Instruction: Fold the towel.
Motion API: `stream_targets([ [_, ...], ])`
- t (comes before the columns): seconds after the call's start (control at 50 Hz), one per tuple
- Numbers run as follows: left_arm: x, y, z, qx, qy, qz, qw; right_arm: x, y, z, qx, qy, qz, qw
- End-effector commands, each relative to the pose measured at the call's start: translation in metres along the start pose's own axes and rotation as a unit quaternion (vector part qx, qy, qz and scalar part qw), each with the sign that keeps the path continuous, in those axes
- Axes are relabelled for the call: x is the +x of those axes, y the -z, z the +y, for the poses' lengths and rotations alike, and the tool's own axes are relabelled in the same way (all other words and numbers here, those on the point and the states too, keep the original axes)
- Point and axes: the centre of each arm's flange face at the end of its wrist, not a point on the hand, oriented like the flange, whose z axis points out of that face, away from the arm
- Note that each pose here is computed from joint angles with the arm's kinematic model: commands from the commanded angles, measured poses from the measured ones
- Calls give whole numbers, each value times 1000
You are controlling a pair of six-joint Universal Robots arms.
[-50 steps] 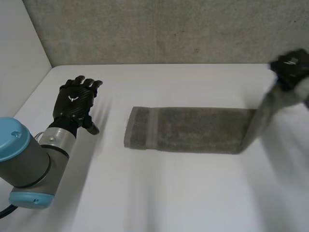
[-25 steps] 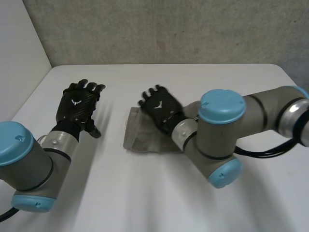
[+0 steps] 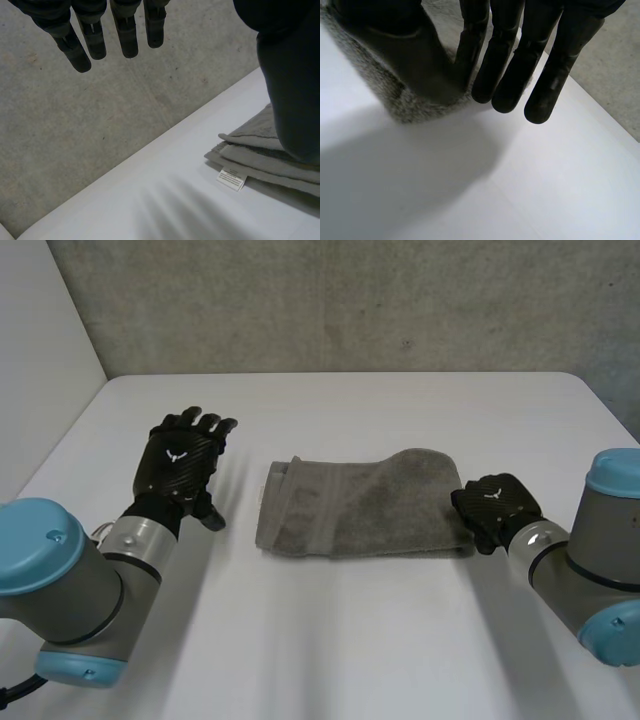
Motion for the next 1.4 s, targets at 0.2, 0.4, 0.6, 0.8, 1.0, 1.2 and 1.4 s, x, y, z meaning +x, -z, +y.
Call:
stream_targets([
  [0.2,6,4,-7,7,0,-2,1000,-3,2,3,3,-45,-5,999],
  [0.4,8,5,-5,4,0,0,1000,-13,5,4,26,-95,-47,994],
  [0.6,8,6,-2,14,0,-3,1000,-6,-4,5,43,-103,-31,993],
  [0.8,7,7,-4,19,0,-7,1000,15,2,19,-9,-82,-12,996],
  [1.0,2,6,-18,38,-2,-15,999,61,35,27,-80,24,12,996],
  [1.2,-8,-2,-68,114,2,-29,993,64,39,-30,20,41,13,999],
  [1.4,11,-8,-102,150,34,-23,988,-79,48,-101,146,71,-172,972],
])
